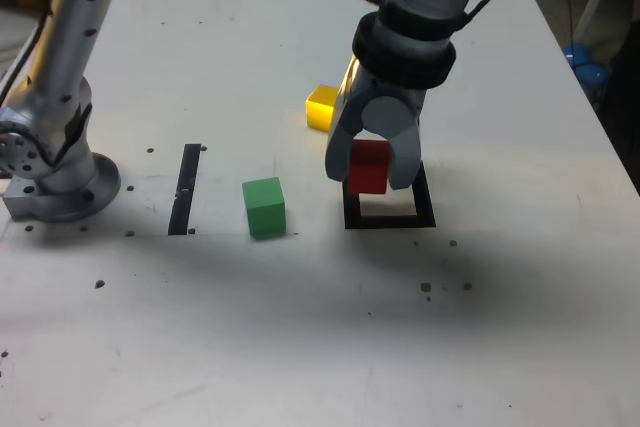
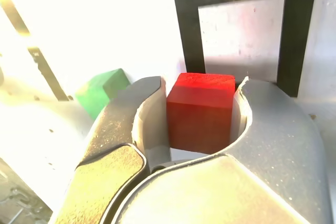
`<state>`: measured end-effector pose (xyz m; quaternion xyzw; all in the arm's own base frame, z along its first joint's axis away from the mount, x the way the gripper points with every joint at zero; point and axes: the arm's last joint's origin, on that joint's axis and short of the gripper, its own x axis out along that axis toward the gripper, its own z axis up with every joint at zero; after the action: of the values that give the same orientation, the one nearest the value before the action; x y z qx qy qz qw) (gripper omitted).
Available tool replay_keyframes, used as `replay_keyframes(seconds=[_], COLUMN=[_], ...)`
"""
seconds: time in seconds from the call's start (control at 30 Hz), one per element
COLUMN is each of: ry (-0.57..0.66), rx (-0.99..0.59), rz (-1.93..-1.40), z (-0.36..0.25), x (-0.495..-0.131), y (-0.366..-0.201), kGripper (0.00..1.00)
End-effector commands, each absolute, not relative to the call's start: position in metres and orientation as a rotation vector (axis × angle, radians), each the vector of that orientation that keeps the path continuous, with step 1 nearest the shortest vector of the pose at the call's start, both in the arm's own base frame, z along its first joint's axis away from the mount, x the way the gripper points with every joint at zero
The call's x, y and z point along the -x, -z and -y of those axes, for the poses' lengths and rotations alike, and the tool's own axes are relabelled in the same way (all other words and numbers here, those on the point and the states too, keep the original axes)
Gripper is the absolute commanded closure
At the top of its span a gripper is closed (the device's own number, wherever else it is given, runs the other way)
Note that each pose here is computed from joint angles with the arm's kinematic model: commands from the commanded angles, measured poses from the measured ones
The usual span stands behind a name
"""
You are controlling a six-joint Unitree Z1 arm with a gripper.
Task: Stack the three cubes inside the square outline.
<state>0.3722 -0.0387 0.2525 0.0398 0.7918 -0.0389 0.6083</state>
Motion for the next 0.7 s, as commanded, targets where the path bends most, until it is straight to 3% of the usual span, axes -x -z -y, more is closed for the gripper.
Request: replay_keyframes(seconds=[0.0, 0.67], ry=[0.088, 0.096], rx=[-0.092, -0.090], rz=[-1.814, -1.825], z=[0.034, 0.029], x=[-0.372, -0.387], y=[-0.254, -0.228], kGripper=[0.67, 0.67])
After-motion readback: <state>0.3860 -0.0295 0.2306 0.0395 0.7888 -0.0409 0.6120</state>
